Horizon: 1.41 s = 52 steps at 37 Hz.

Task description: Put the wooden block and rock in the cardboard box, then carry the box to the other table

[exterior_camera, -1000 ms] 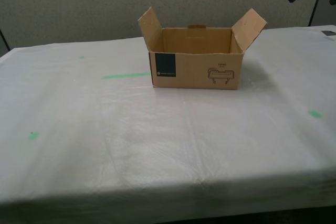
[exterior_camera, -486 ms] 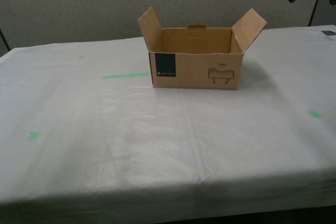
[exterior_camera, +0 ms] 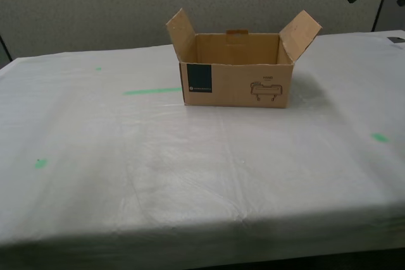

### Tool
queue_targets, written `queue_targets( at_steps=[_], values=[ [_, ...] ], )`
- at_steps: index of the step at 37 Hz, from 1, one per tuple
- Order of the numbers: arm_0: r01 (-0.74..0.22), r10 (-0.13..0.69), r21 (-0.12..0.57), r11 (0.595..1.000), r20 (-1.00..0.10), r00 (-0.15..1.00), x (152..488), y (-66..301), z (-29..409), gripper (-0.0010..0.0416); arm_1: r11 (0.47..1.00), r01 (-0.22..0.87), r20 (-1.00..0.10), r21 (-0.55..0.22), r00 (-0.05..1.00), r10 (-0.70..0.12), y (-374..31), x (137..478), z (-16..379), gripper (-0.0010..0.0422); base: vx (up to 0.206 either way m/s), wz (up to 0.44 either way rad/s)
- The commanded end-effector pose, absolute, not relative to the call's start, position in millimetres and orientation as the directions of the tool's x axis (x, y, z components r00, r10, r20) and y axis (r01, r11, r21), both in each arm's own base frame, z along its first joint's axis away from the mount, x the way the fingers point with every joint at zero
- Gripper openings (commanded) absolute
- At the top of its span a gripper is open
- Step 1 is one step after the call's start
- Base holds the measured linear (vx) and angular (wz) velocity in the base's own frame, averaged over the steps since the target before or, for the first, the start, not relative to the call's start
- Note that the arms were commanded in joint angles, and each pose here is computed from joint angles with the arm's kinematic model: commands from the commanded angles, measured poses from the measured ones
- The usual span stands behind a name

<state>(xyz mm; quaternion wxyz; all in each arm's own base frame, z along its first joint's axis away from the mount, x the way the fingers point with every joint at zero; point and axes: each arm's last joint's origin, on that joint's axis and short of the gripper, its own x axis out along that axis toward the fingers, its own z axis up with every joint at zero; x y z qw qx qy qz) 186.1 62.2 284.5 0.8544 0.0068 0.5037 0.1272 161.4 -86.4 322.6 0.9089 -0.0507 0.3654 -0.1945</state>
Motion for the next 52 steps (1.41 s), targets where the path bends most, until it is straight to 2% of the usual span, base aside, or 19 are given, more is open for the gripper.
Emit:
queue_targets(
  at_steps=[1,52],
  values=[
    [-0.206,0.22,0.137,0.969,-0.859,0.462,186.2,62.0,284.6,0.0389,0.918,0.317,-0.643,-0.237,0.658,-0.393,-86.6,161.6,322.9,0.0389,0.0,0.0],
    [-0.205,0.22,0.137,0.969,-0.859,0.462,186.2,61.9,284.6,0.039,0.918,0.317,-0.643,-0.237,0.658,-0.393,-86.5,161.6,322.9,0.0389,0.0,0.0]
  ],
)
